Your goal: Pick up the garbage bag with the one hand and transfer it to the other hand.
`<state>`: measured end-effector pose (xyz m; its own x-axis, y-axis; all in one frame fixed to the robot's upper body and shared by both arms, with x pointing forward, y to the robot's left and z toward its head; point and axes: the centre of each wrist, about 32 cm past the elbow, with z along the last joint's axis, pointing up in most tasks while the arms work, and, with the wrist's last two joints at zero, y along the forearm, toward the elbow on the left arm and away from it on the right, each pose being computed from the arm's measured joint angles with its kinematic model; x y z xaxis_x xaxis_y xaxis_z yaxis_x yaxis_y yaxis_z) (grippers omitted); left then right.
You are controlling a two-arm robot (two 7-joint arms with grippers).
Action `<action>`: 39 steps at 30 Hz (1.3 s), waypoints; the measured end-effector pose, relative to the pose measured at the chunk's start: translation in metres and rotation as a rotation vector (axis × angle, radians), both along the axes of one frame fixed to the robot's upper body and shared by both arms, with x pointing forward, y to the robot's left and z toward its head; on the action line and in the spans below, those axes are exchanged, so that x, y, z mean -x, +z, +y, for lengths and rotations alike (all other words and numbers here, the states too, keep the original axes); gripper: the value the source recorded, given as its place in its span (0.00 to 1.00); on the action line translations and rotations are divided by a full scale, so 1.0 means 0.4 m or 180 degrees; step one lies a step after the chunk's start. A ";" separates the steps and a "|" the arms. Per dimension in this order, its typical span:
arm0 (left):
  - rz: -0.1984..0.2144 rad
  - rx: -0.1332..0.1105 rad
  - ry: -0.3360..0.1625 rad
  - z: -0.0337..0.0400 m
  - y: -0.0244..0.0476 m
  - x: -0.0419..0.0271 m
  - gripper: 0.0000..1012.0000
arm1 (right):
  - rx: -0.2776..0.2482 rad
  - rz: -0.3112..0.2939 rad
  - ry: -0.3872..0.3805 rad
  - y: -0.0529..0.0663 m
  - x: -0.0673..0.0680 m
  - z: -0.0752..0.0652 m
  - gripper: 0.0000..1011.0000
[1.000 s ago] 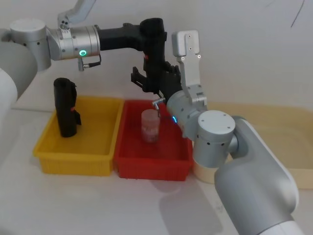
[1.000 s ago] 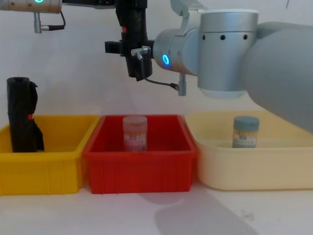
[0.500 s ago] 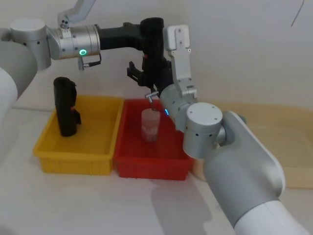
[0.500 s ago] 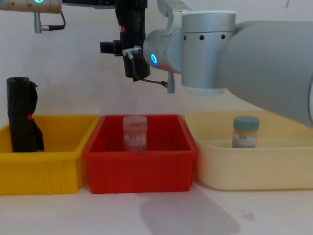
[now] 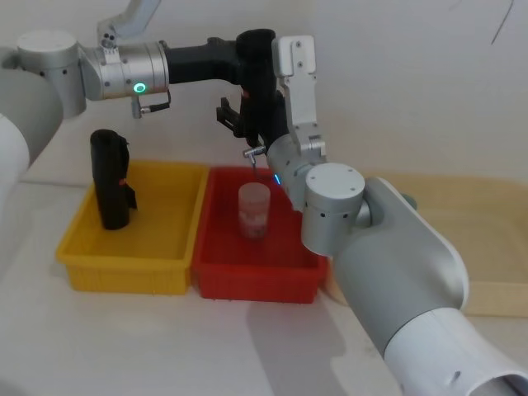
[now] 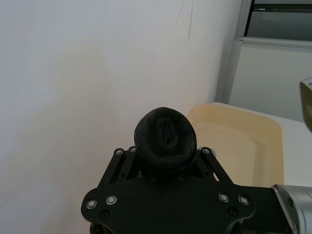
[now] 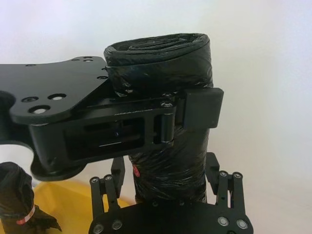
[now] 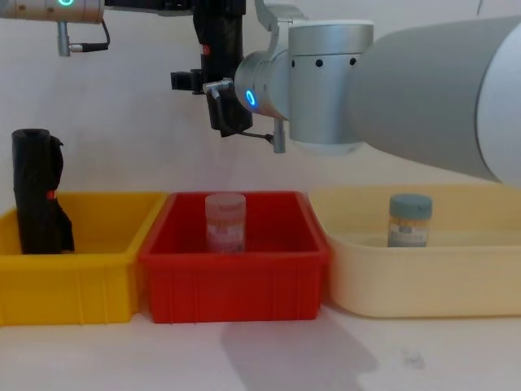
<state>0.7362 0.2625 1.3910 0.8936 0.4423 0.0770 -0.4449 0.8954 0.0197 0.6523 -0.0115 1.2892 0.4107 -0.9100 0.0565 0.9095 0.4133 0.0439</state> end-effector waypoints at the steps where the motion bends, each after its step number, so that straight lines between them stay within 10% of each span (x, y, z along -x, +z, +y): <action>1: 0.0000 0.0000 0.0000 0.000 0.000 0.000 0.35 | -0.0002 0.0003 -0.0007 0.000 -0.002 0.001 0.99; 20: 0.0000 0.0000 0.0000 0.000 0.000 0.000 0.35 | -0.0012 0.0026 -0.0055 0.002 -0.016 0.010 0.56; 39: 0.0000 0.0000 -0.0001 0.000 0.000 0.000 0.35 | -0.0014 0.0029 -0.0063 0.004 -0.019 0.012 0.55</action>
